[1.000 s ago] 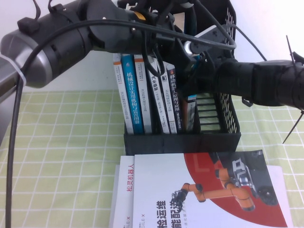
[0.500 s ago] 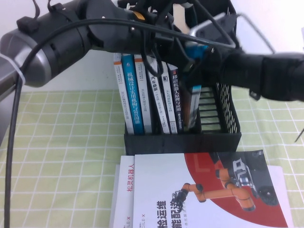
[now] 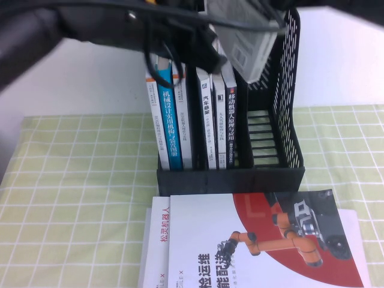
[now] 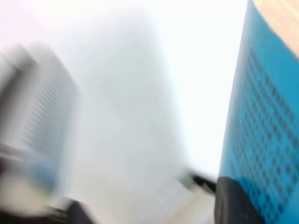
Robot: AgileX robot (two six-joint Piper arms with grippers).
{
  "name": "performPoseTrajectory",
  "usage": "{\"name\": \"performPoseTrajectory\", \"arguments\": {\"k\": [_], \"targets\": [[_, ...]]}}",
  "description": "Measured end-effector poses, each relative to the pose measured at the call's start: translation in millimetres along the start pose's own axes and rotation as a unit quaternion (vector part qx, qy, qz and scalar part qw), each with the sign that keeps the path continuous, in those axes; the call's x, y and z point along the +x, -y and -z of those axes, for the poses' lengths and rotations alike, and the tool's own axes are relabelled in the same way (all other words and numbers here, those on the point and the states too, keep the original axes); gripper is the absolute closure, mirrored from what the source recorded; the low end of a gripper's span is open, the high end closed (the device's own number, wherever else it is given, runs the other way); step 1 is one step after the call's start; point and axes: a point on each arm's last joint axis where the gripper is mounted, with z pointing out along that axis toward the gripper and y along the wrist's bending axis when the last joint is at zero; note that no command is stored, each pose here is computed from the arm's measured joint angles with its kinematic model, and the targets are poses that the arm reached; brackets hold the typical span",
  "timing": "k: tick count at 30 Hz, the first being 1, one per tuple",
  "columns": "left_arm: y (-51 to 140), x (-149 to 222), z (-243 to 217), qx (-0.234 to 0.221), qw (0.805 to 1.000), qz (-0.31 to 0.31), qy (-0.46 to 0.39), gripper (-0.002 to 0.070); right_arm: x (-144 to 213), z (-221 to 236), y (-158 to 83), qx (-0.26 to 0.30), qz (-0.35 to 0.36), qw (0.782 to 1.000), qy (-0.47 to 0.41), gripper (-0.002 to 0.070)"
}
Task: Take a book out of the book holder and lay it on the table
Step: Place the picked book on the book
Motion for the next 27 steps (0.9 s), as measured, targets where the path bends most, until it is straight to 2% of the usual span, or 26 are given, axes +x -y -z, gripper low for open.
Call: {"name": "performPoseTrajectory", "arguments": {"k": [5, 10, 15, 20, 24, 27], "targets": [[-1.7, -9, 45, -0.031, 0.999, 0.023, 0.007, 0.0678, -44, 43, -25, -0.097, -0.019, 0.994, 0.055, 0.0472], [1.0, -5, 84, -0.038, 0.998, 0.029, -0.031, 0.0678, -66, 91, -54, -0.213, 0.054, 0.975, 0.045, 0.0472], [7.7, 1, 114, -0.03, 0.998, 0.044, -0.039, 0.0678, -65, 123, -70, -0.283, 0.097, 0.954, -0.013, 0.0473], [19.4, 22, 141, -0.019, 0.996, 0.079, -0.02, 0.0678, -54, 142, -80, -0.347, 0.104, 0.927, -0.1, 0.0473], [29.4, 62, 148, -0.024, 0.991, 0.124, -0.037, 0.0678, -39, 151, -82, -0.382, 0.117, 0.898, -0.183, 0.0473], [35.4, 94, 148, -0.035, 0.984, 0.166, -0.055, 0.0678, -31, 153, -80, -0.375, 0.122, 0.889, -0.232, 0.0473]]}}
